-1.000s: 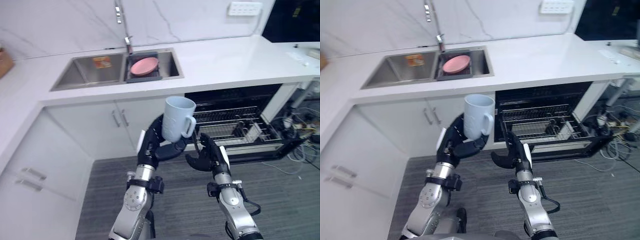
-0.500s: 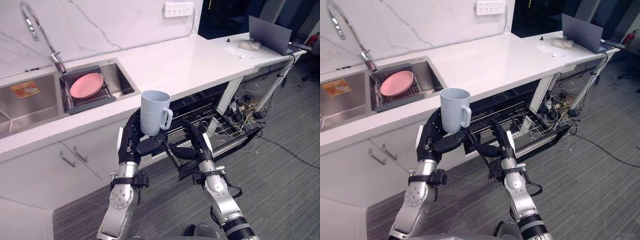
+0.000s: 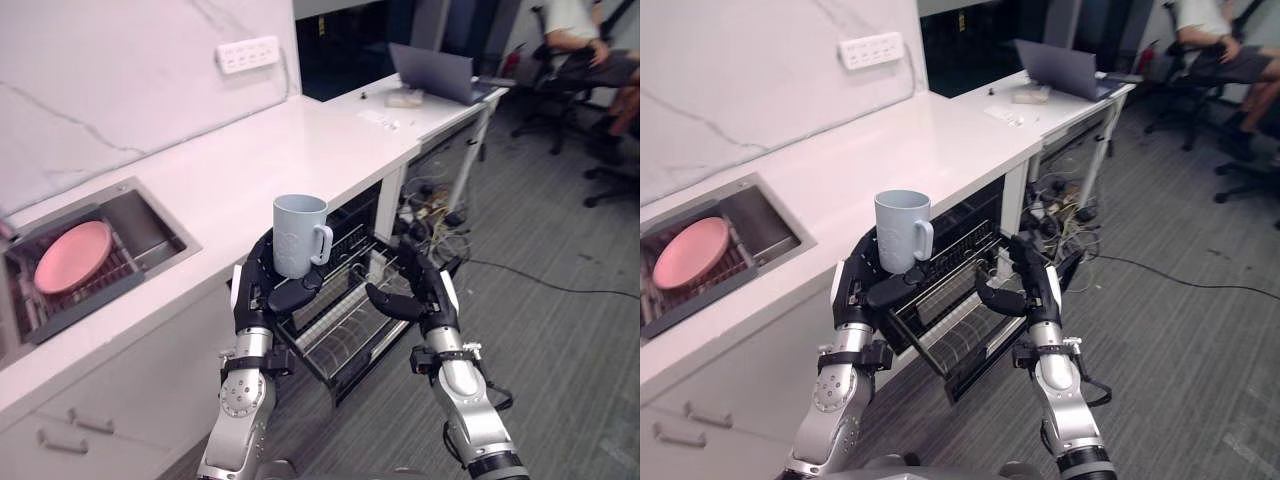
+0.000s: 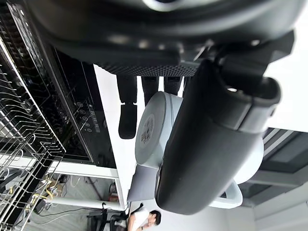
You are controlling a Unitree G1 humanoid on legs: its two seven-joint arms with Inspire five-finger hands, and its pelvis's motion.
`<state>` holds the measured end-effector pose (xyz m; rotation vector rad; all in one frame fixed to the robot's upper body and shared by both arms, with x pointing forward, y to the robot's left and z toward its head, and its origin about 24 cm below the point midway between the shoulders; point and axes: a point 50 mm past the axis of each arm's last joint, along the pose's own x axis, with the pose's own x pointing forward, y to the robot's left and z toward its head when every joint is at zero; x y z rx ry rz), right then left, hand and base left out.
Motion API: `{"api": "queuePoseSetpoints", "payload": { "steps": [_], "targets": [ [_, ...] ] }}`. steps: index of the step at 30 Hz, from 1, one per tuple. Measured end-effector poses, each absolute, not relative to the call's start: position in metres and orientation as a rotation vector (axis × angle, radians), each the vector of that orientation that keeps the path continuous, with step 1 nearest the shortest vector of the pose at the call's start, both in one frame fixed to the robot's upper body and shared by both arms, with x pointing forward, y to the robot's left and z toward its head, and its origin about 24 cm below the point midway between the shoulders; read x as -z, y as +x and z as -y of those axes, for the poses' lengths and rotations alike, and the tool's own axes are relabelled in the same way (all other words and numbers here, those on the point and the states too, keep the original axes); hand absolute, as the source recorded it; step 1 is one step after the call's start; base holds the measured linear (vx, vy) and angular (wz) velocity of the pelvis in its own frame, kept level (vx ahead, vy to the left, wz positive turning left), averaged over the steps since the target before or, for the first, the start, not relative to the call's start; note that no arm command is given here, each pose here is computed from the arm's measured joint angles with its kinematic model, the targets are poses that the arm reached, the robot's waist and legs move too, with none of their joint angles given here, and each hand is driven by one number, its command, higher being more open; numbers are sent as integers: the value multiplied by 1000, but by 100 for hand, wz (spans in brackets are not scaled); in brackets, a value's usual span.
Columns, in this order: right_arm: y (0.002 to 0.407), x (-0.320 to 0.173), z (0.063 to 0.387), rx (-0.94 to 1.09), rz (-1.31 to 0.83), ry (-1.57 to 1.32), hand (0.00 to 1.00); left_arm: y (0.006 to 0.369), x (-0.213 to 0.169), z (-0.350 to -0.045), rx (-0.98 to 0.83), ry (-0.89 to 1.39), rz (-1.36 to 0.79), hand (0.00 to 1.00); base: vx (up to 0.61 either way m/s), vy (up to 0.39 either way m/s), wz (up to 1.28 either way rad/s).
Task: Walk over to the sink, pick up the cup, carry it to the dishwasher, place the cup inside the dishwasher, then close the dishwasher door
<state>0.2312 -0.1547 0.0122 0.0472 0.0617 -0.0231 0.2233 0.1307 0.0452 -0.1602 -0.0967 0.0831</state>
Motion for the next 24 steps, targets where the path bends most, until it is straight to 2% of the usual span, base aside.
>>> {"api": "queuePoseSetpoints", "payload": {
  "steps": [12, 24],
  "targets": [
    [232, -44, 125, -164, 66, 258, 90, 230, -34, -142, -113, -112, 53, 30, 21, 53, -18],
    [237, -57, 101, -300, 106, 281, 90, 235, -38, -113, 46, -130, 62, 30, 3, 11, -2]
  ]
}}
